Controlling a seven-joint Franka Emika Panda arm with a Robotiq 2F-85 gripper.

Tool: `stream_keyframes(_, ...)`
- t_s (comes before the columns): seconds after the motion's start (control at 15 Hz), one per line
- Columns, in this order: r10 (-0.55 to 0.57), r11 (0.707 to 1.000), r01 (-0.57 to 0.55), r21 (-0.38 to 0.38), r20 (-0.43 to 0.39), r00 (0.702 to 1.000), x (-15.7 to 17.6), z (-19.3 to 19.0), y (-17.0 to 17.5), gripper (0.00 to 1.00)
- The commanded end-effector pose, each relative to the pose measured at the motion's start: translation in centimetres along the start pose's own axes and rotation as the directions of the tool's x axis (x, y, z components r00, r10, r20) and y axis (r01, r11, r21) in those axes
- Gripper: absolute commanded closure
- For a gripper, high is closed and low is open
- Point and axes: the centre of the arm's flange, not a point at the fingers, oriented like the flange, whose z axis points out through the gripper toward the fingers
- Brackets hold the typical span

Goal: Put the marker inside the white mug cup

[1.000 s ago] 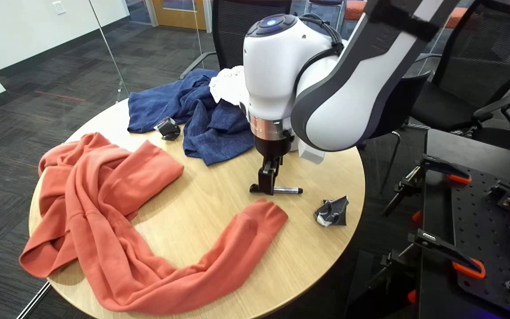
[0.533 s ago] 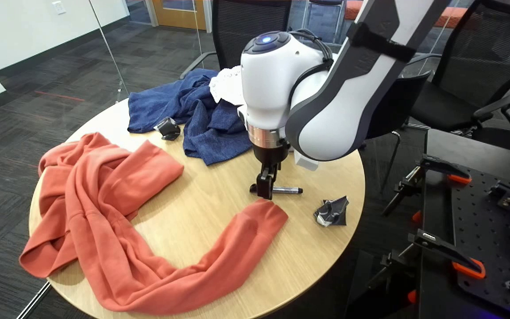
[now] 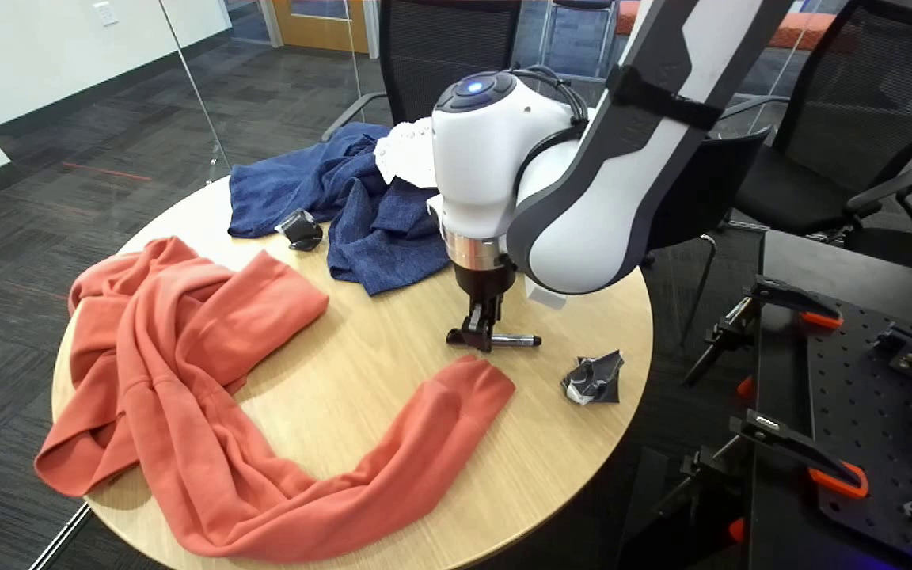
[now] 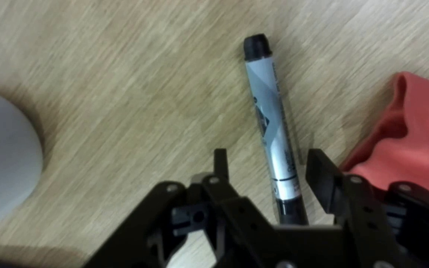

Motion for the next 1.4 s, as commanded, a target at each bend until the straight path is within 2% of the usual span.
stream_keyframes(0.0, -0.015, 1.0, 0.015, 0.0, -0.024, 1.0, 0.5, 0.0, 0.3, 0.73)
stream_keyframes(0.27, -0.008, 1.0, 0.008, 0.002, -0.017, 1.0, 0.6, -0.4, 0.0, 1.0)
stream_keyframes(0.4, 0.017, 1.0, -0.017, 0.005, -0.01, 1.0, 0.7, -1.2, -0.1, 0.95)
stream_keyframes(0.67, 0.064, 0.998, -0.064, 0.014, -0.044, 0.997, 0.8, -4.7, -0.6, 0.95)
stream_keyframes(1.13, 0.121, 0.993, -0.12, 0.014, -0.14, 0.983, 1.8, -13.6, -1.1, 0.95)
stream_keyframes(1.33, 0.154, 0.988, -0.154, 0.012, -0.135, 0.979, 1.5, -17.3, -1.0, 0.95)
